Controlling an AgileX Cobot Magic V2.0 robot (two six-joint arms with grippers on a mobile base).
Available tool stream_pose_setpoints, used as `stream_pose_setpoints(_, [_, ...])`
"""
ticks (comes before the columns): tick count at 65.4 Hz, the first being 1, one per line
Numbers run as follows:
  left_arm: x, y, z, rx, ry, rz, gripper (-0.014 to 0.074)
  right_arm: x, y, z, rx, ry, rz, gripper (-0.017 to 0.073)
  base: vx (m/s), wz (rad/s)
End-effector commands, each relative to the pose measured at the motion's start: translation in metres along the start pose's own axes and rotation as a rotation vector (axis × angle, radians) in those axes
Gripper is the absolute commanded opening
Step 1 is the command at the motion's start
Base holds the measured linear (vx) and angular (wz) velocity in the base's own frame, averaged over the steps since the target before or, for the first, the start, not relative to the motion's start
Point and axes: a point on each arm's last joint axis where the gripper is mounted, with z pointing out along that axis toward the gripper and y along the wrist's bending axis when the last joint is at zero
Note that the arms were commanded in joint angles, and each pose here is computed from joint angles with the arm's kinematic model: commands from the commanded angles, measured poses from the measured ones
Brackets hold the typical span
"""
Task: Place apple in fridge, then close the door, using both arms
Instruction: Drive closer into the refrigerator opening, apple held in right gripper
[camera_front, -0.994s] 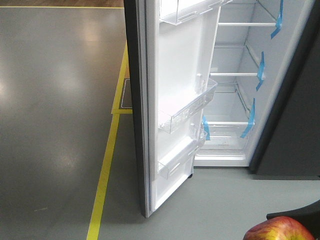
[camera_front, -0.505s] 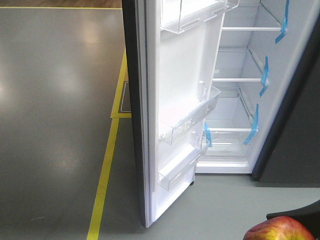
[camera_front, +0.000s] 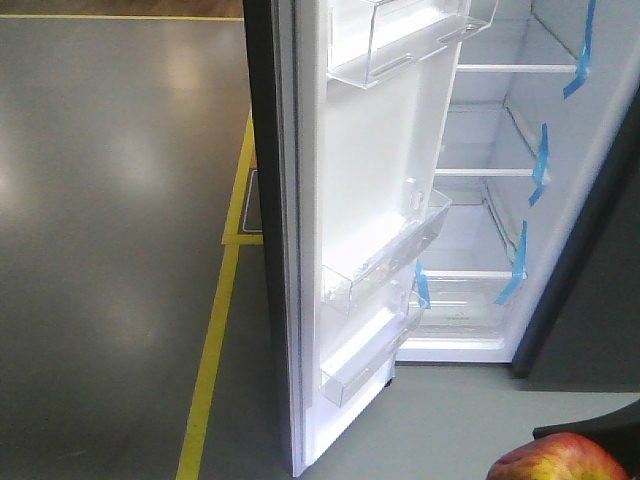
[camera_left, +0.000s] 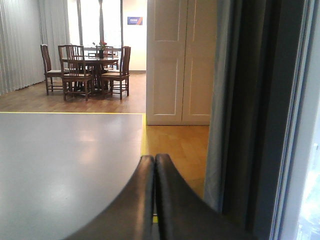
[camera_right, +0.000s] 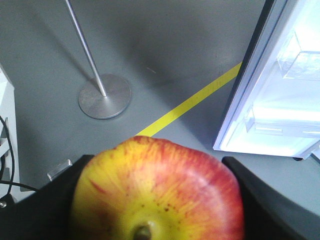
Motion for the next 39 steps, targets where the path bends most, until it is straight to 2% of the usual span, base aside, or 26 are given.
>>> stream_pose_setpoints(1, [0.0019,0.0001,-0.0007,0.009,-0.061,-0.007,-0.0006,-0.0116,0.0001,-0.0058,0.008,-0.088,-0.002,0.0169,0.09,0.00])
stream_pose_setpoints(39, [0.0019,0.0001,-0.0007,0.009,-0.061,-0.007,-0.0006,-0.0116,0.0001,-0.0058,0.008,-0.088,-0.002,0.0169,0.07,0.01])
